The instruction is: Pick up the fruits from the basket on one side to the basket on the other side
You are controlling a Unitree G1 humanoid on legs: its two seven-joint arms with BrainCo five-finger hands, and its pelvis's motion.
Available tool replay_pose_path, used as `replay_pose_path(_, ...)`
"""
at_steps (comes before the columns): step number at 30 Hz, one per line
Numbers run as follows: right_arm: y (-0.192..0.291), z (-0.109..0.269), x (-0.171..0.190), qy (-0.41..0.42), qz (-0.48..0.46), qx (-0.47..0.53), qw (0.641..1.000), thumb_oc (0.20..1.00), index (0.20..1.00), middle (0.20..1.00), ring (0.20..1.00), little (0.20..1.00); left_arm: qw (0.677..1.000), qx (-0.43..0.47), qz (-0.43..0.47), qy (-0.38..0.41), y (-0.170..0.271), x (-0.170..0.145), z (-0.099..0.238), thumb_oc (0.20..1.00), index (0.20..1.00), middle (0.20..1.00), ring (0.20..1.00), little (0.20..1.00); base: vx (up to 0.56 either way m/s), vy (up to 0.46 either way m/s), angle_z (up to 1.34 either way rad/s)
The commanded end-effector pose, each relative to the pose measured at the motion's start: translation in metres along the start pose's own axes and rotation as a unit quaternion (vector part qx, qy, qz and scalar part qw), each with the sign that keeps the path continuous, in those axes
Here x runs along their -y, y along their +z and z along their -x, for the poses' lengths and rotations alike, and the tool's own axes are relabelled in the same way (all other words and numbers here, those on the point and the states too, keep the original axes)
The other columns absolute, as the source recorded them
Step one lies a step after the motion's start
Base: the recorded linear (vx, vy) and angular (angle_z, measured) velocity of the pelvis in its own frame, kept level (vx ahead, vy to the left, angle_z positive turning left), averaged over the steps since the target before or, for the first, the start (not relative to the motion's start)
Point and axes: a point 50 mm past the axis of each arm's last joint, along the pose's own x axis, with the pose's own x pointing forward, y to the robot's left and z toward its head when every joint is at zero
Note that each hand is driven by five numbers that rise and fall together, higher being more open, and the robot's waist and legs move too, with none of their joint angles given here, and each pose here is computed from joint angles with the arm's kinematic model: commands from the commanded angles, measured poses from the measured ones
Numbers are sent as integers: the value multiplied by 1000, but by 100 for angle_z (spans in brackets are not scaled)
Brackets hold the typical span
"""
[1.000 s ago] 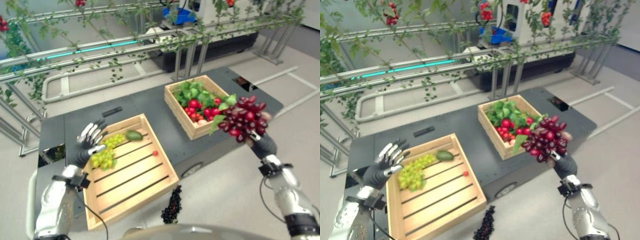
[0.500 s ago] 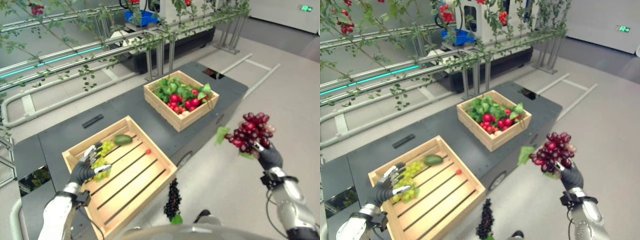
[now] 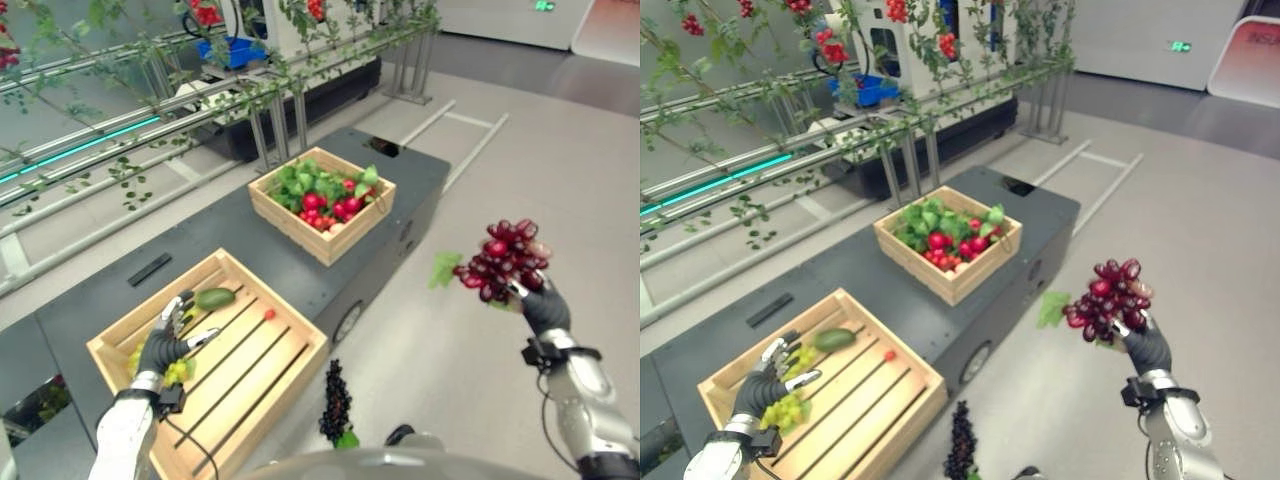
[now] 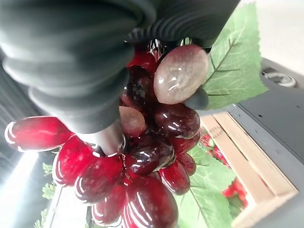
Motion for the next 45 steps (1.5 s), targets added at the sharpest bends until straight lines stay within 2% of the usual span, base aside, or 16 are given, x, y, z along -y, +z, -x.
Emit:
replay_pose_path(1,57,-24,-20,28,20,159,987,200,200,200,200,200,995,96,-7,37,35,-9,-14,1000,1000,1000,1000,1000,33,-145,-91)
replay_pose_path(5,51,-30,-29,25,34,151,988,200,200,200,200,200,993,89,18,78,28,-10,-15,1000,1000,1000,1000,1000,-52,-33,-160)
replay_pose_path(10,49,-37,-43,44,25,153,987,200,200,200,200,200,994,58,-1,89,12,-10,-15,1000,1000,1000,1000,1000,-25,57,-130)
replay_pose_path(14,54,-38,-52,49,23,169,984,200,200,200,200,200,993,20,53,99,-7,-3,-22,1000,1000,1000,1000,1000,-58,206,-78)
replay_pose_path(17,53,-38,-53,37,32,171,984,200,200,200,200,200,997,25,10,77,-3,0,-26,1000,1000,1000,1000,1000,-61,276,-61)
replay_pose_path(26,42,-27,-47,-2,31,159,987,200,200,200,200,200,994,45,-3,95,3,-1,-30,1000,1000,1000,1000,1000,-16,209,-37)
replay_pose_path(32,37,-27,-39,-63,49,155,985,200,200,200,200,200,994,52,-45,82,5,8,-32,1000,1000,1000,1000,1000,-137,199,-78)
replay_pose_path(38,38,-37,-44,-53,64,150,985,200,200,200,200,200,992,65,-49,96,10,2,-29,1000,1000,1000,1000,1000,-33,63,-86)
replay_pose_path(45,41,-44,-50,-45,55,156,985,200,200,200,200,200,989,72,-28,123,11,-5,-27,1000,1000,1000,1000,1000,-81,-199,-29)
